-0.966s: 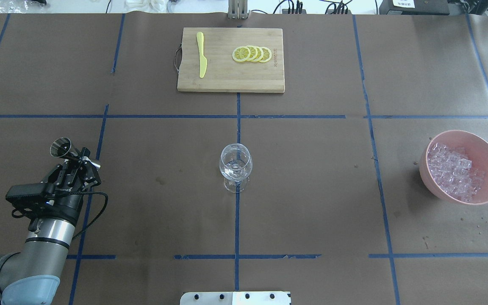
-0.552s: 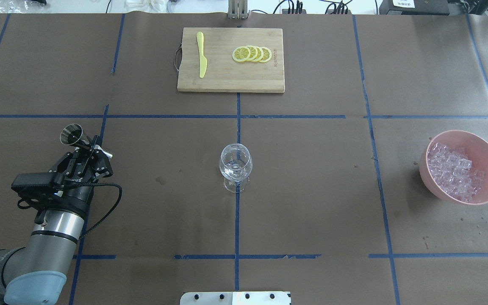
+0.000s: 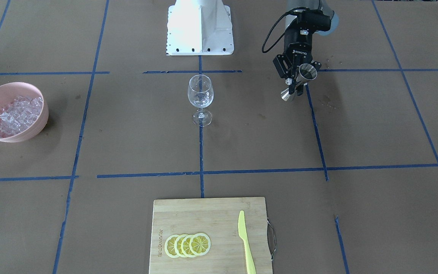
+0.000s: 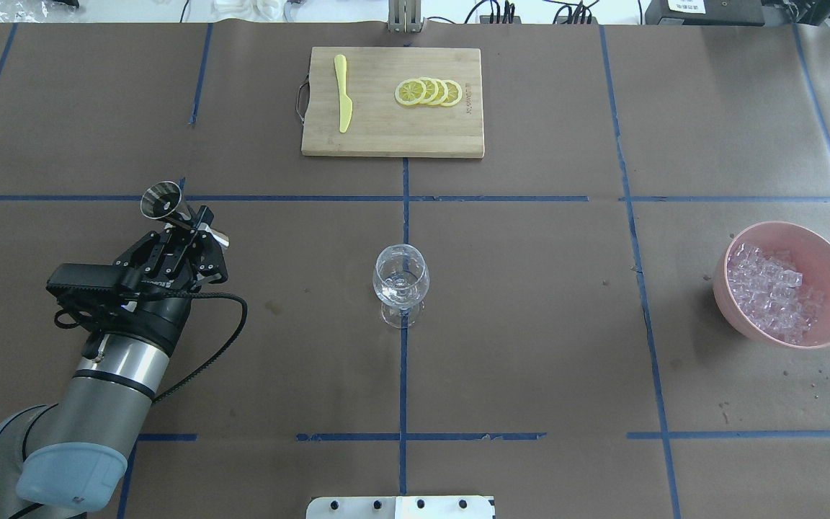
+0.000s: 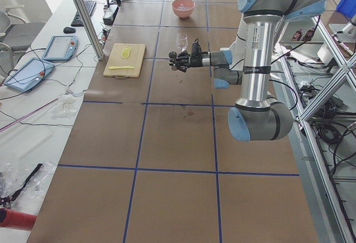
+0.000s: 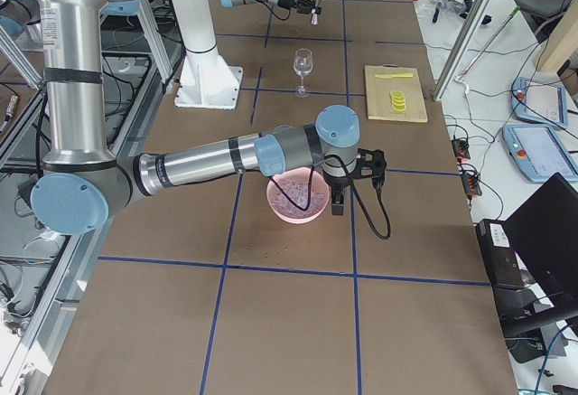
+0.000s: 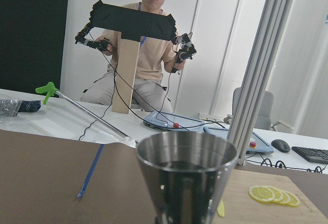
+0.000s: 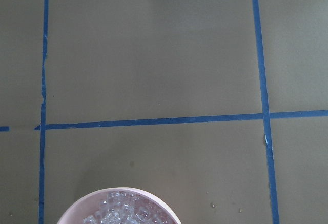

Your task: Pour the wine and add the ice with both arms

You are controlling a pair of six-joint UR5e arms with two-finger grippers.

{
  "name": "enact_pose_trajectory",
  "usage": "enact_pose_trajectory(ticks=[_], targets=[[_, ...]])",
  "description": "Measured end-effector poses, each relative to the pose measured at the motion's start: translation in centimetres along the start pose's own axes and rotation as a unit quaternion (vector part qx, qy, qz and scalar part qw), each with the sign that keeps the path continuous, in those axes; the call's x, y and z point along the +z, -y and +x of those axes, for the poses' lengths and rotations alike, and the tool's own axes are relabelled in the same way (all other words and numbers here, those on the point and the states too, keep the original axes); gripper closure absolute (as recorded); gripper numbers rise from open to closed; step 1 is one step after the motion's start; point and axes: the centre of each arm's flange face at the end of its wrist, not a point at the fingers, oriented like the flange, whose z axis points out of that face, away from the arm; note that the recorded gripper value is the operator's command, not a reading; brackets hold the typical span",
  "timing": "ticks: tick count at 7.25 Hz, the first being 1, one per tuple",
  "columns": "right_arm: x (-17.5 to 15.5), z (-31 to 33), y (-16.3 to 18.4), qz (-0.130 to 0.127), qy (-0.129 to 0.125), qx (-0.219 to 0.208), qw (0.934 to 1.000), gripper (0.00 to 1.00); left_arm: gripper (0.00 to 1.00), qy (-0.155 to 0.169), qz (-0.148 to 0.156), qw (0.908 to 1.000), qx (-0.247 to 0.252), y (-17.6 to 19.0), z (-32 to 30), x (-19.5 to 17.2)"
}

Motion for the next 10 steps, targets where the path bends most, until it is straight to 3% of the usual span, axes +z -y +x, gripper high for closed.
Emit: enact_pose_trajectory(ticks=[2,5,7,10], targets=[[0.8,-3.9,-1.0,-0.005,-0.001,0.004,1.0,0.0,1.0,-0.012,0.004,0.9995,0.03,0.8,2.4,0.1],[3.2,-8.9,-3.5,0.008,-0.03,0.0,0.9995,0.0,1.0,-0.021,0.011,0.9973,0.07,1.6,5.0,0.4],[5.5,-9.2,-6.6,0.035,-0.031,-0.009,0.9989,0.0,1.0,-0.027,0.015,0.9952,0.093,2.3,6.7,0.4],[8.2,-9.0,-9.2,0.026,-0.047,-0.017,0.9984,0.0,1.0,-0.039,0.019,0.9913,0.124,3.2,9.7,-0.1]])
